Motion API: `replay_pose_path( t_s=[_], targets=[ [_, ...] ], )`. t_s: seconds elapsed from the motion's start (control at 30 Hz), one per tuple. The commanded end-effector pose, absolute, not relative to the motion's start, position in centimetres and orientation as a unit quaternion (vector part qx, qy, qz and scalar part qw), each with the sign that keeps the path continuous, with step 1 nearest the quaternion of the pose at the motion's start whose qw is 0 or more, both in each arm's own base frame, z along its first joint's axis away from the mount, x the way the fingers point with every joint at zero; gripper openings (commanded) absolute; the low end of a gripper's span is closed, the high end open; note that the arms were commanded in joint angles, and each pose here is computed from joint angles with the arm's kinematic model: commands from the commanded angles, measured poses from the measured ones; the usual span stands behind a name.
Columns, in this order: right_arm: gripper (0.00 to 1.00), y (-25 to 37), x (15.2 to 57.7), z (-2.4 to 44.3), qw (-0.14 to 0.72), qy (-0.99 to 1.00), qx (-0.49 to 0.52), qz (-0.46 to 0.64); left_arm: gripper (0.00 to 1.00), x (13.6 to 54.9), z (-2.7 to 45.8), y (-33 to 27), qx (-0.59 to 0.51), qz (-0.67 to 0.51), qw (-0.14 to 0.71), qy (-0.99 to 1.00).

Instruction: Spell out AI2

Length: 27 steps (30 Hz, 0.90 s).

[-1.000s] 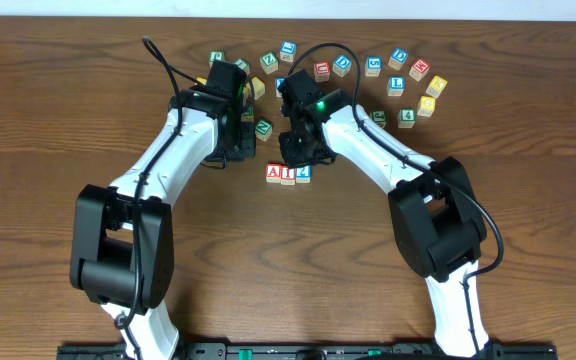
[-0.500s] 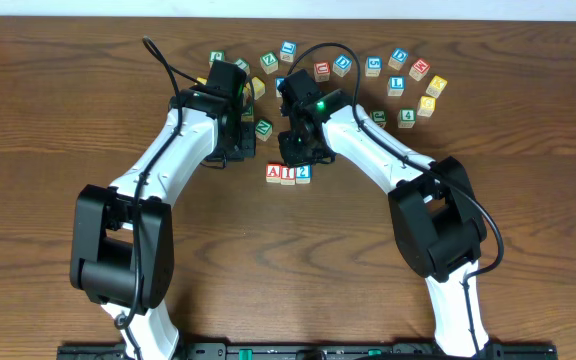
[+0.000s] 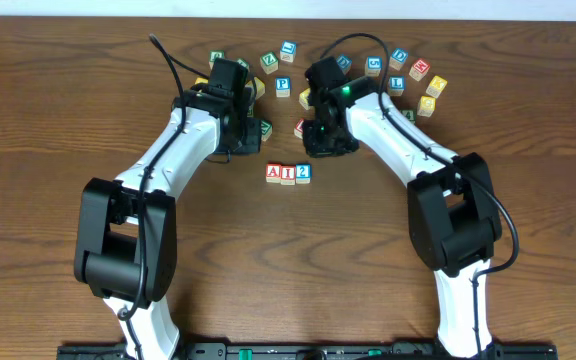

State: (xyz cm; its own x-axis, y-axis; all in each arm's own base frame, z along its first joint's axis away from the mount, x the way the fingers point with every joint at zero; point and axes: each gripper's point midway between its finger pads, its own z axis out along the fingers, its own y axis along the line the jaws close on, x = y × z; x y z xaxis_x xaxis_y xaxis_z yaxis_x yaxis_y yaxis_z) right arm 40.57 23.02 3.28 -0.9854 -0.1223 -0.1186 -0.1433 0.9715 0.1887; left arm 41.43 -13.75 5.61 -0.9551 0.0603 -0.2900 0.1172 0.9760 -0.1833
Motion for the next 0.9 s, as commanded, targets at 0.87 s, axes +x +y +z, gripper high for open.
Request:
replay_pose_path(
  t_s=[0.87],
  targets=[
    [0.42,20.5,39.3,1.0,0.044,0.997,-0.001,0.064,0.08,39.8,2.1,-18.9,0.088,-0.133,0.106,0.982]
  ],
)
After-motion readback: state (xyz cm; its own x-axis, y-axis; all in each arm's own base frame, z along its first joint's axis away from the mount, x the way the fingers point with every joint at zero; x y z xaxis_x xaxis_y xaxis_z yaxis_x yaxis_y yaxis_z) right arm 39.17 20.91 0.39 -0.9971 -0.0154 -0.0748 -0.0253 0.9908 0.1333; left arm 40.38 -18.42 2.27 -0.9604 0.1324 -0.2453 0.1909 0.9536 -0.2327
